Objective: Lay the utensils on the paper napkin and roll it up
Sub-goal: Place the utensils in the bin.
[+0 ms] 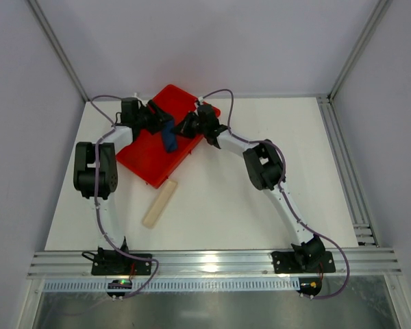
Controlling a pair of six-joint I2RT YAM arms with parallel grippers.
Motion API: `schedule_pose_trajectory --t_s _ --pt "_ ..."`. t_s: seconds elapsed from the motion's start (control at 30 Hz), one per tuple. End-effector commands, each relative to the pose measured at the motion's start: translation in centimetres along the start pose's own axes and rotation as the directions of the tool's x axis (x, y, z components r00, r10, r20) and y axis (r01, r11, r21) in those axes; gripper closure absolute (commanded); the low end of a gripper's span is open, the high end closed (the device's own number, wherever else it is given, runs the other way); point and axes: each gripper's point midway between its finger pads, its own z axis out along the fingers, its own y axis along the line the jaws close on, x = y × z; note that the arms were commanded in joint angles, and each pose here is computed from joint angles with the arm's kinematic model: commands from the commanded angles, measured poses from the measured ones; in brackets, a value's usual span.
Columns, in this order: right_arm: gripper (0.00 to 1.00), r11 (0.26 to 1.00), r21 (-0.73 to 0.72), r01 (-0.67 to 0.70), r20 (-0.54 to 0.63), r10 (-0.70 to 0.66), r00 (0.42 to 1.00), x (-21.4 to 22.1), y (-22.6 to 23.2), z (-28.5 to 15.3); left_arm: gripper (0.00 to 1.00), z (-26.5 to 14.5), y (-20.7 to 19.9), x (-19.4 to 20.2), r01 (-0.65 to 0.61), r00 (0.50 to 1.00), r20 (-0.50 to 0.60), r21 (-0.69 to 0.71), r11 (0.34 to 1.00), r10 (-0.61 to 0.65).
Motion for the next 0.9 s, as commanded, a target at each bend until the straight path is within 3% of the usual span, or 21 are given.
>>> schedule_pose_trajectory --t_s 0.0,0.17,0.23,0.3,0.47,0.6,0.77,0.87 --pt "0.96 0.997 0.08 -0.022 0.003 0.022 1.0 -0.6 -2.8 0.1 0.41 1.2 -2.2 -0.2 -0.043 0.998 -0.034 0.115 0.992 0.048" --pt "0.96 0.99 0.139 0.038 0.014 -0.041 0.999 -1.6 -3.3 -0.5 0.41 2.0 -1.8 0.0 -0.057 0.998 -0.033 0.11 0.992 0.061" --pt "0.96 0.98 0.189 0.07 0.018 -0.075 0.997 -1.9 -4.0 -0.8 0.41 1.9 -0.2 -0.2 -0.044 0.999 -0.021 0.02 0.999 0.045" --pt "0.96 0.966 0.237 0.106 0.004 -0.11 0.994 -1.9 -5.1 -1.0 0.41 1.4 -0.6 -0.1 -0.062 0.998 -0.016 0.014 0.998 0.062" --pt "0.96 0.957 0.266 0.112 -0.013 -0.113 0.994 -0.9 -6.0 -2.2 0.4 0.7 -0.2 1.3 -0.19 0.982 -0.036 -0.112 0.975 0.187" --pt "0.96 0.95 0.29 0.116 0.013 -0.126 0.992 -0.5 -5.2 -2.9 0.4 0.2 0.6 1.7 -0.206 0.978 -0.055 -0.153 0.967 0.199" --pt "0.96 0.943 0.325 0.068 0.026 -0.08 0.996 0.2 -5.9 -3.6 0.41 0.2 0.2 2.0 -0.222 0.974 -0.064 -0.125 0.967 0.216" --pt "0.96 0.942 0.331 0.064 0.03 -0.078 0.997 0.2 -6.2 -3.7 0.41 0.7 -1.7 2.0 -0.224 0.973 -0.06 -0.022 0.974 0.222"
